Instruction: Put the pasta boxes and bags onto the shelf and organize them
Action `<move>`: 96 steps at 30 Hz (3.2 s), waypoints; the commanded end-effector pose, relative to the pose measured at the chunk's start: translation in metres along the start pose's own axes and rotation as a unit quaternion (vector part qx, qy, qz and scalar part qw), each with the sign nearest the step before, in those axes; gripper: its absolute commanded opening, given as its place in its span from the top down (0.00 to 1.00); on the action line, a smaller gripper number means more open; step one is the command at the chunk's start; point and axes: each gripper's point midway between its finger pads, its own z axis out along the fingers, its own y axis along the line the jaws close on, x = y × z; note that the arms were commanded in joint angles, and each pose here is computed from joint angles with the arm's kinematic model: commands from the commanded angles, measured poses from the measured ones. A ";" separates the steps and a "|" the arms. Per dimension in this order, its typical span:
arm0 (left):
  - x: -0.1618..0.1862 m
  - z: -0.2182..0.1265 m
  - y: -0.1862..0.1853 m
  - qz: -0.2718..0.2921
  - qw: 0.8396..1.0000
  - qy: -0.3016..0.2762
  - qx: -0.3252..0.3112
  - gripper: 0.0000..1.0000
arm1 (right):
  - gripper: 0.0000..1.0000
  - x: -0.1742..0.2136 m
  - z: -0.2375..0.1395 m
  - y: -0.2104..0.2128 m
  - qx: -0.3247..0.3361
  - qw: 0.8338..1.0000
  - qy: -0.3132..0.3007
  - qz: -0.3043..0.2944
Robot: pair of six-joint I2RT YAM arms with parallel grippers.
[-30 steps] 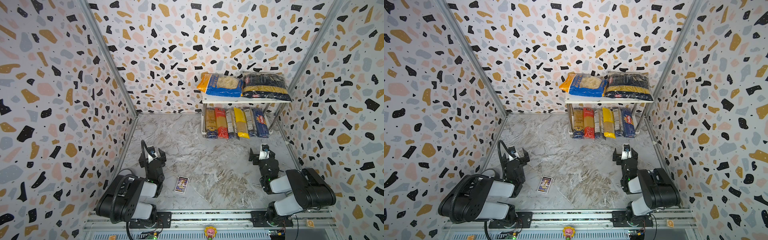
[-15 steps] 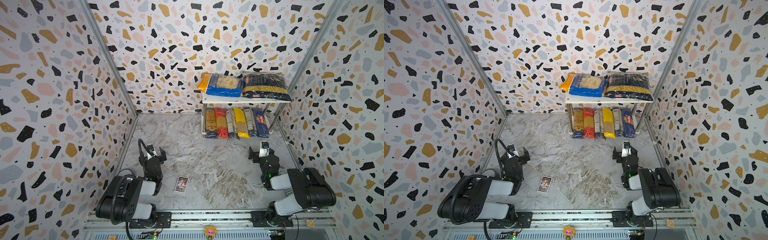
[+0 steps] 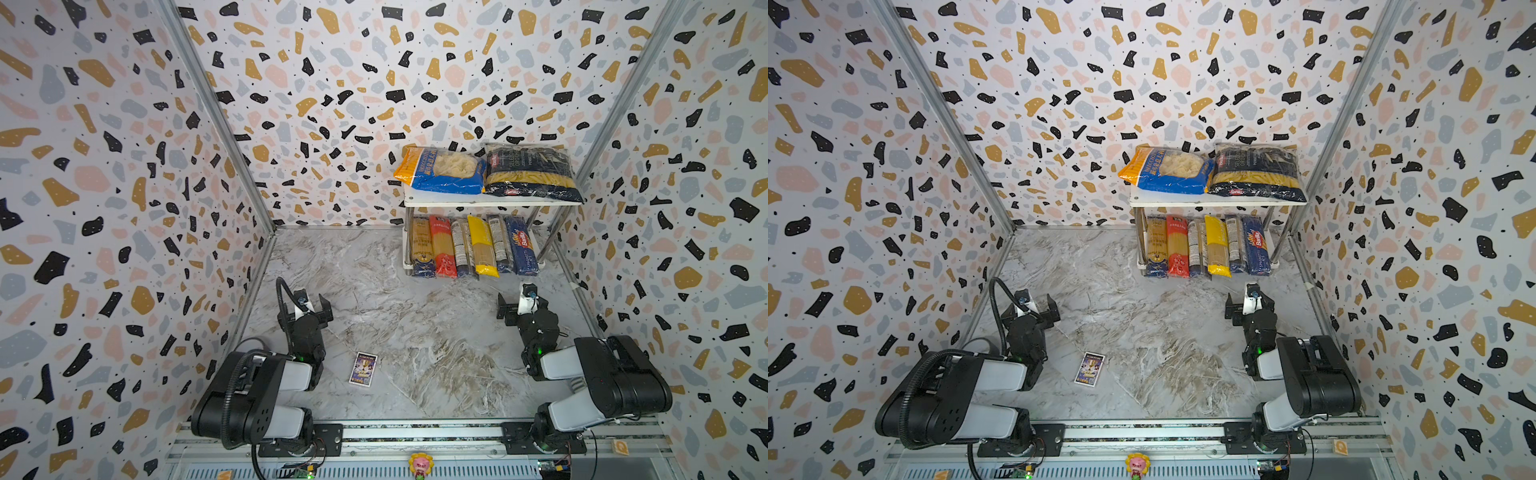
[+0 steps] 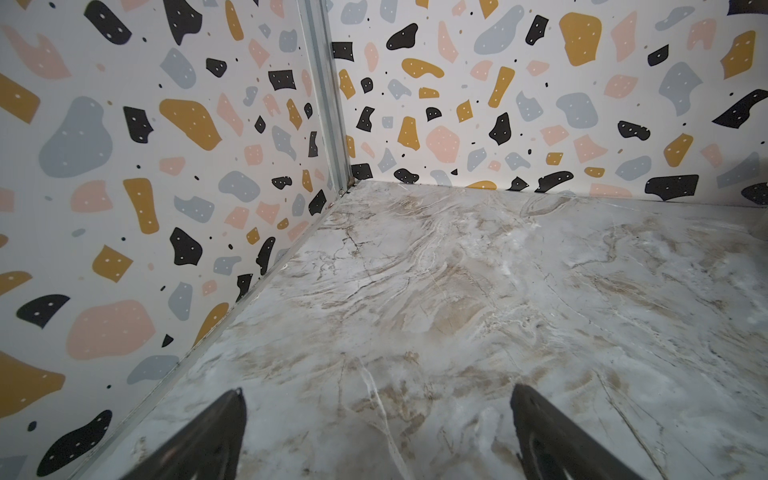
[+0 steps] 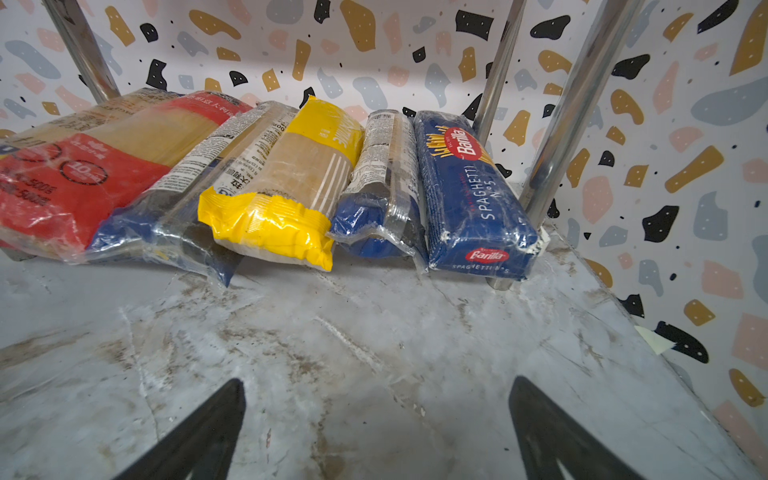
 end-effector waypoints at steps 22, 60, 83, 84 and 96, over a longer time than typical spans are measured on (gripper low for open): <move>-0.015 0.001 0.001 -0.017 1.000 -0.025 -0.001 0.00 | 0.01 -0.010 0.001 0.000 0.001 1.000 -0.014 0.003; -0.015 0.001 -0.006 -0.006 1.000 -0.024 0.019 0.00 | 0.01 -0.010 0.001 0.000 0.001 1.000 -0.014 0.003; -0.014 0.001 -0.006 -0.006 1.000 -0.024 0.019 0.01 | 0.01 -0.010 0.001 -0.001 0.003 1.000 -0.015 0.004; -0.015 0.001 -0.006 -0.006 1.000 -0.024 0.019 0.01 | 0.01 -0.010 0.001 -0.001 0.003 1.000 -0.014 0.004; -0.015 0.001 -0.006 -0.006 1.000 -0.024 0.019 0.01 | 0.01 -0.010 0.001 -0.001 0.003 1.000 -0.014 0.004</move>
